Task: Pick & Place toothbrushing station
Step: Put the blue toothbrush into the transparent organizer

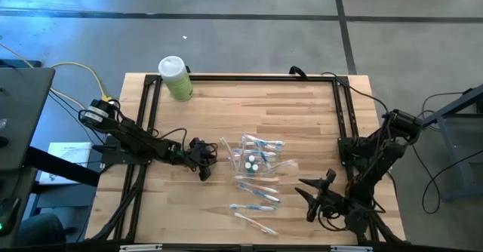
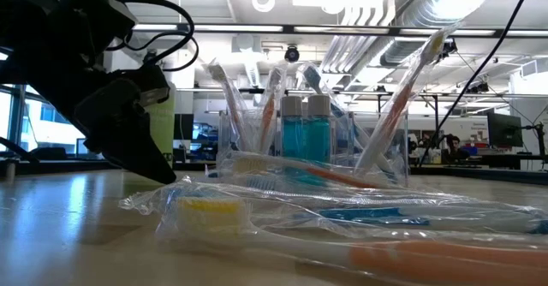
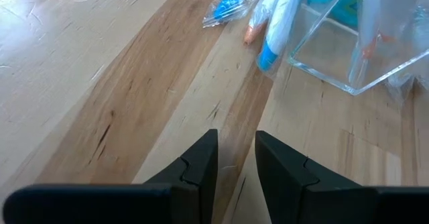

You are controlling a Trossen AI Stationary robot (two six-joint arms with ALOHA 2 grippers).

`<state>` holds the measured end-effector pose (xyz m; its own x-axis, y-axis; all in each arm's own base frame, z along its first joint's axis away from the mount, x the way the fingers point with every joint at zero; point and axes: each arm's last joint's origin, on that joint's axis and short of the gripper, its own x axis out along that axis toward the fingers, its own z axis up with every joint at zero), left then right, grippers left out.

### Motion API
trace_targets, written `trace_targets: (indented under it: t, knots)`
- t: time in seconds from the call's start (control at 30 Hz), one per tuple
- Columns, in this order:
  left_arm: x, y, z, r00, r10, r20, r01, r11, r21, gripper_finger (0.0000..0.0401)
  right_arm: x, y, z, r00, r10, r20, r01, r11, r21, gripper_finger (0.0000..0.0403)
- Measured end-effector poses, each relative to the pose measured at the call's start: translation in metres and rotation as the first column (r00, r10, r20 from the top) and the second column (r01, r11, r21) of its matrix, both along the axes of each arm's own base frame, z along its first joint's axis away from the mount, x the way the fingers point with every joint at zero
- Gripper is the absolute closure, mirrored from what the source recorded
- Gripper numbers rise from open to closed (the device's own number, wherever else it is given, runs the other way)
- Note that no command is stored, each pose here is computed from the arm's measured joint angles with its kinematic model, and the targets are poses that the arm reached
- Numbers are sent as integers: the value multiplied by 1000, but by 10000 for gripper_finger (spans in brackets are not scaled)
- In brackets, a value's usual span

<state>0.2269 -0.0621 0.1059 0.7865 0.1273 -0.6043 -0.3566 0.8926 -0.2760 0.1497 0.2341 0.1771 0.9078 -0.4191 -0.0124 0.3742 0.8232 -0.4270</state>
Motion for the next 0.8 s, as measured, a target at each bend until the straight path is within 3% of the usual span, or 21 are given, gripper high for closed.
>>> trace_targets:
  t: [0.2, 0.3, 0.37, 0.43, 0.53, 0.67, 0.8]
  knots:
    - [0, -1, 0, 1000, -3, 0, 3, 1000, -3, 304, -6, 0, -10, 974, 220, -46, -212, 968, 136, 268]
    - [0, -1, 0, 1000, -4, 0, 4, 1000, -3, 304, -6, -9, -17, 963, 248, -105, -223, 953, 206, 268]
    - [0, -1, 0, 1000, -2, 1, 2, 1000, -9, 304, -5, -21, -22, 940, 281, -192, -212, 924, 318, 268]
    - [0, -1, 0, 1000, -9, -1, 9, 1000, -16, 304, -3, -36, -30, 902, 293, -316, -132, 886, 444, 268]
    - [0, -2, 0, 1000, -12, -2, 12, 1000, -17, 304, 0, -58, -38, 869, 205, -451, 62, 858, 510, 268]
    - [0, -2, 0, 1000, -14, -2, 14, 1000, -12, 304, 5, -82, -43, 849, 45, -526, 237, 858, 456, 268]
    - [0, -2, 0, 1000, -13, -1, 13, 1000, -10, 304, 12, -96, -44, 835, -32, -549, 278, 886, 371, 268]
